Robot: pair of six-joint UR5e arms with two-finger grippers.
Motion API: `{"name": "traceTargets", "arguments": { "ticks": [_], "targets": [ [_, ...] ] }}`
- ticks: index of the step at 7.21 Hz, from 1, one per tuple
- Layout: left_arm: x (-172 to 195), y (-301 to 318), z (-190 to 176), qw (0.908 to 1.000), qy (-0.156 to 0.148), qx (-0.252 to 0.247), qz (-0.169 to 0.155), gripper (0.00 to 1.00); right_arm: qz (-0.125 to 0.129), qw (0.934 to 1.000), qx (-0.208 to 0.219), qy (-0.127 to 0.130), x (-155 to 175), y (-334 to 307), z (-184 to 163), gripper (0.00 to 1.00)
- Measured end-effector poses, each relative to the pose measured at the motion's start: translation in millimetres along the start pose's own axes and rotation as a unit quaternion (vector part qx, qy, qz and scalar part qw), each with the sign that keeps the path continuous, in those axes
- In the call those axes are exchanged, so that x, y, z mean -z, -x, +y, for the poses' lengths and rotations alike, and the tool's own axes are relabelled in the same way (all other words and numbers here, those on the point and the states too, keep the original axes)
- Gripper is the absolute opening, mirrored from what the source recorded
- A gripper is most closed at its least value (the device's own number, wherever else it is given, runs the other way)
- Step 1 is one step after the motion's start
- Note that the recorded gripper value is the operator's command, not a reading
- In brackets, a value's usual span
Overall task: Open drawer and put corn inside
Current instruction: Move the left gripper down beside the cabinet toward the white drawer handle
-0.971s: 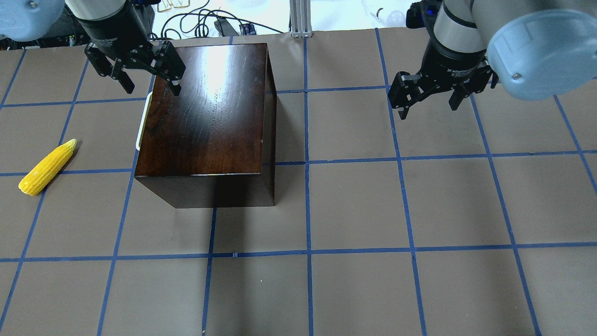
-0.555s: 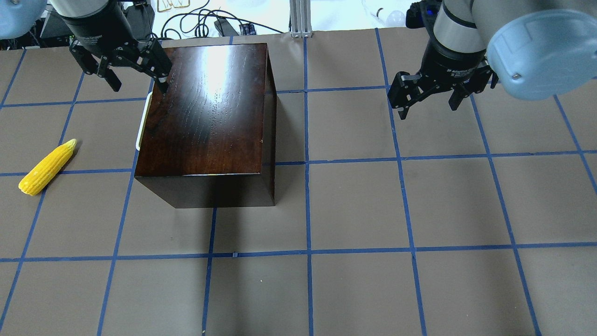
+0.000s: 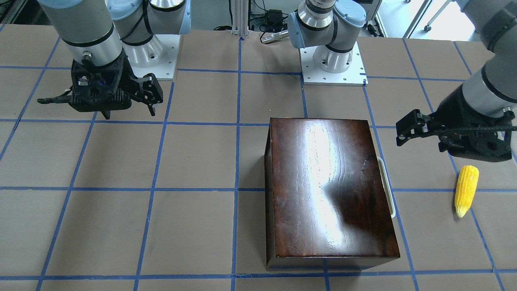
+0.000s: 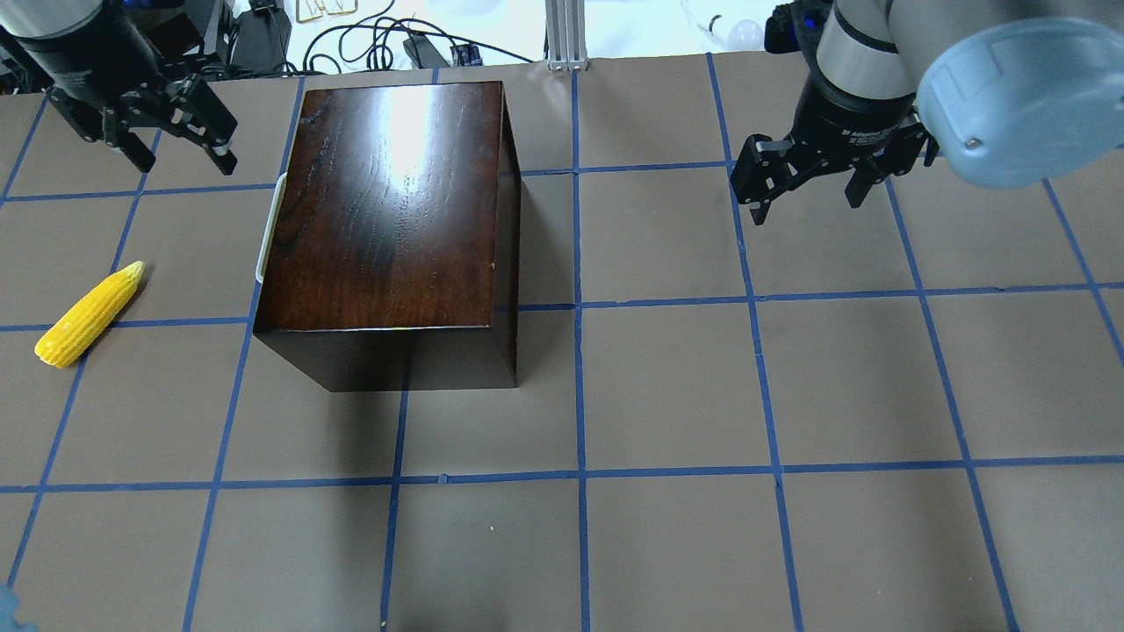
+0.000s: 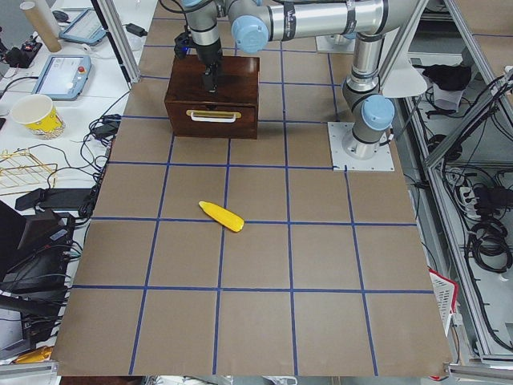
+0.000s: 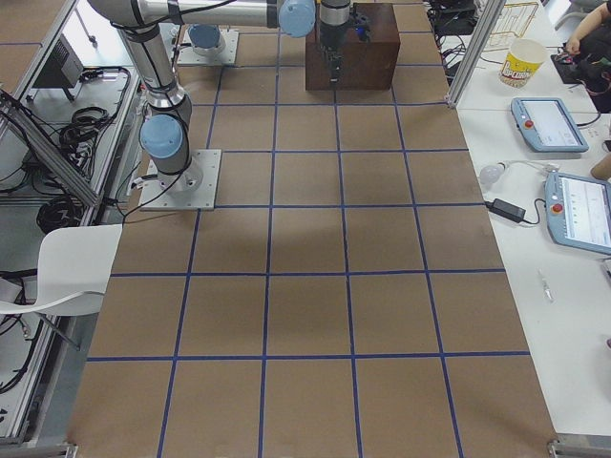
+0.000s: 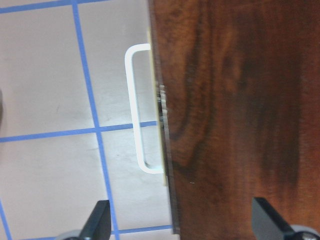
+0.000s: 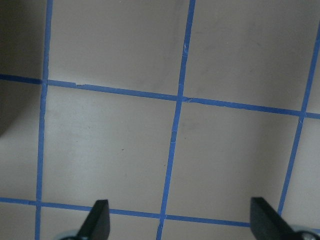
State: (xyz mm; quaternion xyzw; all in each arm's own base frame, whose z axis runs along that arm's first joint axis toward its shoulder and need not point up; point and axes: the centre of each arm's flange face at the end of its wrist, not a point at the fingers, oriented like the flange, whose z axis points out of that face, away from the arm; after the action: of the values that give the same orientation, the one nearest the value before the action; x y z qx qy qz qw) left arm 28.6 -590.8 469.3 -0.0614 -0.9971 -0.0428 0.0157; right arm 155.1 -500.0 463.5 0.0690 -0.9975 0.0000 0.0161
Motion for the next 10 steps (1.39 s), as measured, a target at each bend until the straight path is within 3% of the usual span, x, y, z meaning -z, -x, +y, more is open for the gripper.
{"name": "traceTargets", "arguments": {
  "ticks": [4, 7, 10],
  "targets": [
    [-45.6, 55.3, -19.1, 0.9997, -0.003, -0.023, 0.006, 1.00, 0.000, 1.0000, 0.000, 0.000, 0.0, -0.4, -0.1, 1.00],
    [-105.6, 89.6, -26.2, 0.9974, -0.035, -0.019, 0.061, 1.00, 0.000, 1.0000, 0.001, 0.000, 0.0, 0.7, 0.3, 1.00],
    [-135.5, 101.7, -29.8, 0.9923, -0.049, -0.033, 0.109, 1.00, 0.000, 1.0000, -0.001, 0.000, -0.1, -0.5, 0.0, 1.00]
  ]
}}
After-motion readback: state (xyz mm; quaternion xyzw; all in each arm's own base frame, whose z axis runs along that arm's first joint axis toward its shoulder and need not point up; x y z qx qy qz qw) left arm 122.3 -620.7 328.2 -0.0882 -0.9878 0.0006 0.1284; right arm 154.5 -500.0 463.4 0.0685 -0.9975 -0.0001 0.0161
